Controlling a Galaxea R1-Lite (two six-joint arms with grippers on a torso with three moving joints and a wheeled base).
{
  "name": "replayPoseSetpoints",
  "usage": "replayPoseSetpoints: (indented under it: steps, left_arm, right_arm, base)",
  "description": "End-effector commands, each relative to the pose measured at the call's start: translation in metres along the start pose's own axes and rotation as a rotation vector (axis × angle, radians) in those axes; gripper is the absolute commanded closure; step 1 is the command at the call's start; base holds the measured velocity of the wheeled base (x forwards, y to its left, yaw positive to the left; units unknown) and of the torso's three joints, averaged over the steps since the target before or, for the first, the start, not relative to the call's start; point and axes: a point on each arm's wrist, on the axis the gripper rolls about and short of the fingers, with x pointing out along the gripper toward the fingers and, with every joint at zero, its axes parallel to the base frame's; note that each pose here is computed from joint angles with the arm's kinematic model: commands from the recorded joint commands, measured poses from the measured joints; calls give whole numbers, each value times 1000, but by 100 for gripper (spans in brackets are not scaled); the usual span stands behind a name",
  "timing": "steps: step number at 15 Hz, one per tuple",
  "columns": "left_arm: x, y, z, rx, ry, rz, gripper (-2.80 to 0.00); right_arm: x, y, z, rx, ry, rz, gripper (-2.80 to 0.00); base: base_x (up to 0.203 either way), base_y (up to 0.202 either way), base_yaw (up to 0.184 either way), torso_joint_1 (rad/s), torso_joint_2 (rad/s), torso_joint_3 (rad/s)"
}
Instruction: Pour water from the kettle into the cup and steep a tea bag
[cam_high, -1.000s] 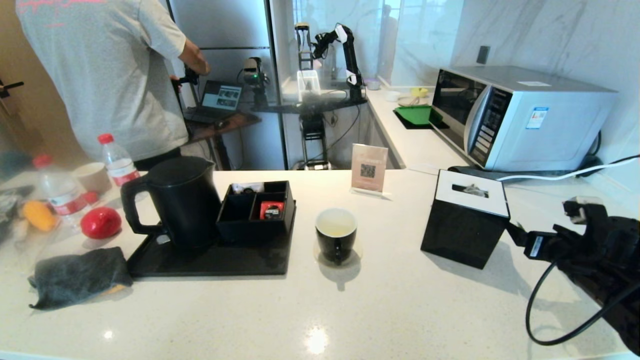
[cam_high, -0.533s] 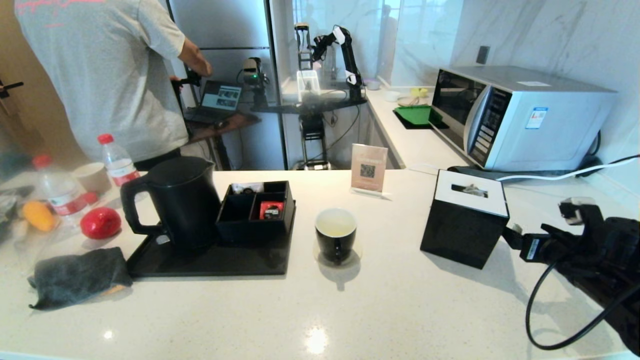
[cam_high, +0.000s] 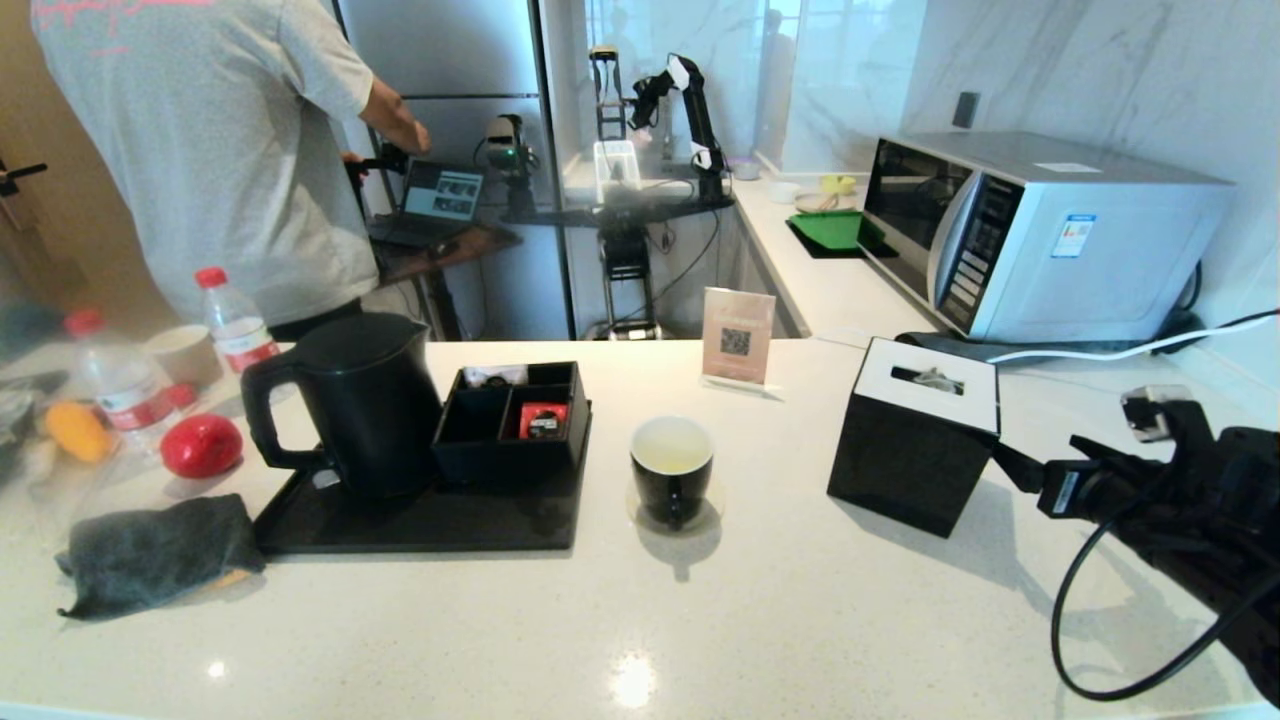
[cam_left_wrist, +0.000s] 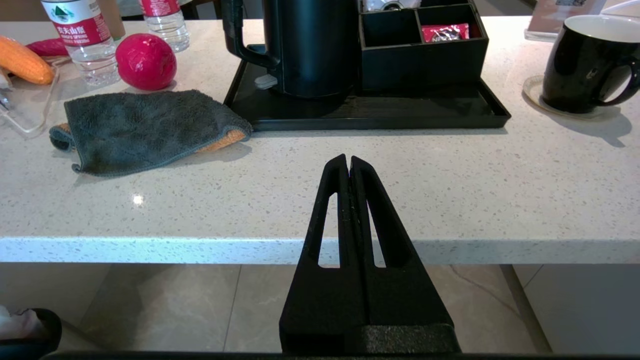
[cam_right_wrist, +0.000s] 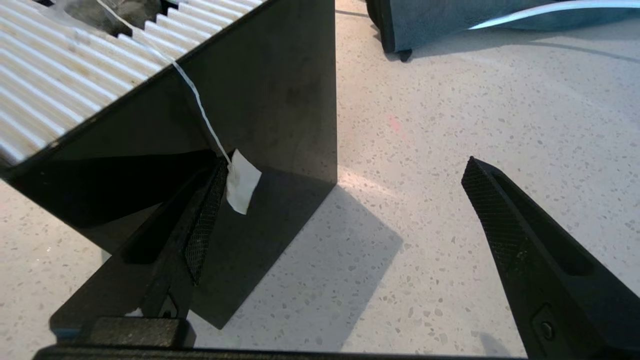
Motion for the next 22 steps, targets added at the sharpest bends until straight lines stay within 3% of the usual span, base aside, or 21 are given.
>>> replayPoseSetpoints:
  steps: [1, 10, 11, 18, 22]
  left_arm:
    - [0, 0, 0, 0, 0, 1, 0]
    - [0, 0, 0, 0, 0, 1, 0]
    - [0, 0, 0, 0, 0, 1, 0]
    - [0, 0, 0, 0, 0, 1, 0]
    - [0, 0, 0, 0, 0, 1, 0]
  right_arm:
    - [-2, 1, 9, -10, -61, 2, -280]
    - [-25, -11, 47, 12, -206, -53, -280]
    - [-26, -11, 49, 10, -216, -53, 0]
    - [-32, -8, 65, -4, -274, -34, 0]
    - [-44, -2, 94, -9, -261, 13, 0]
  base:
    - [0, 0, 0, 0, 0, 0]
    - [0, 0, 0, 0, 0, 0]
    - [0, 0, 0, 0, 0, 0]
    - [0, 0, 0, 0, 0, 0]
    - [0, 0, 0, 0, 0, 0]
